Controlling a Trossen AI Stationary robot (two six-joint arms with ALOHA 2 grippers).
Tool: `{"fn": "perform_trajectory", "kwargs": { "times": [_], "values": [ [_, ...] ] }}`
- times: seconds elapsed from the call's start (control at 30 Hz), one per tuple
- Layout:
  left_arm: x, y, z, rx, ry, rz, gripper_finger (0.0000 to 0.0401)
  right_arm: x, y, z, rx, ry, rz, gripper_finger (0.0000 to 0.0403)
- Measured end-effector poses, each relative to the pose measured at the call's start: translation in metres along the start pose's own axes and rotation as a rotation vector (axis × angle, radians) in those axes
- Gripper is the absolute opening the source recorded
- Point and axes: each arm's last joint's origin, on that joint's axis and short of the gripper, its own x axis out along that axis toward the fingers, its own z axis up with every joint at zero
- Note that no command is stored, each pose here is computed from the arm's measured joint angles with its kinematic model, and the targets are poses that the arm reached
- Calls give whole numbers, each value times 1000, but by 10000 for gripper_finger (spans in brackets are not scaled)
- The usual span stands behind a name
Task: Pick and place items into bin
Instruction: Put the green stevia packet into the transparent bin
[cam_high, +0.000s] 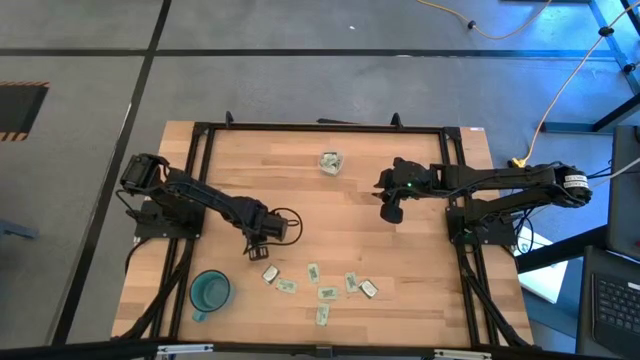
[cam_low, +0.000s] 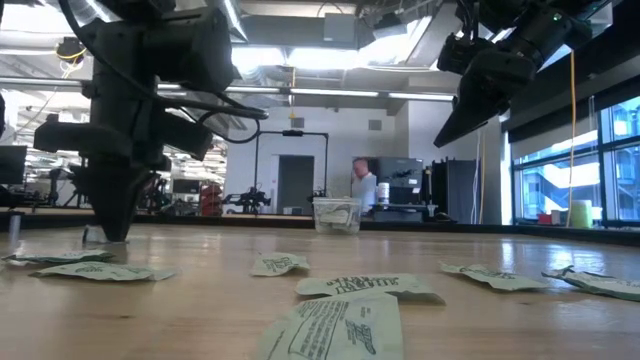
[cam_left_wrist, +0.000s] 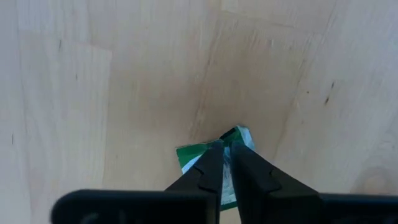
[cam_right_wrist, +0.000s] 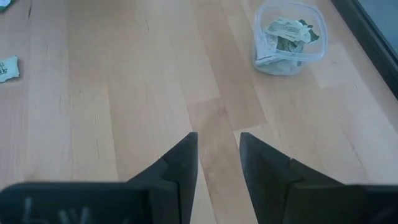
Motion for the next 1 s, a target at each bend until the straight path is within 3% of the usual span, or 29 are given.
{"fn": "perform_trajectory", "kwargs": {
  "times": [0.2, 0.4, 0.5, 0.6, 0.77, 1.0],
  "values": [
    [-11, -4, 7, 29, -6, -39, 5, 0, 0, 0, -1, 0, 0, 123],
    [-47, -2, 32, 83, -150, -92, 3, 0, 0, 0, -4, 1, 0, 123],
    [-69, 5, 52, 135, -276, -63, 3, 0, 0, 0, -7, 0, 0, 123],
    [-89, 20, 77, 147, -428, -7, 3, 0, 0, 0, -8, -2, 0, 123],
    [-106, 65, 114, 191, -553, 59, 3, 0, 0, 0, -26, -2, 0, 123],
    [-100, 126, 163, 258, -611, 129, 3, 0, 0, 0, -27, -5, 0, 123]
  ]
}}
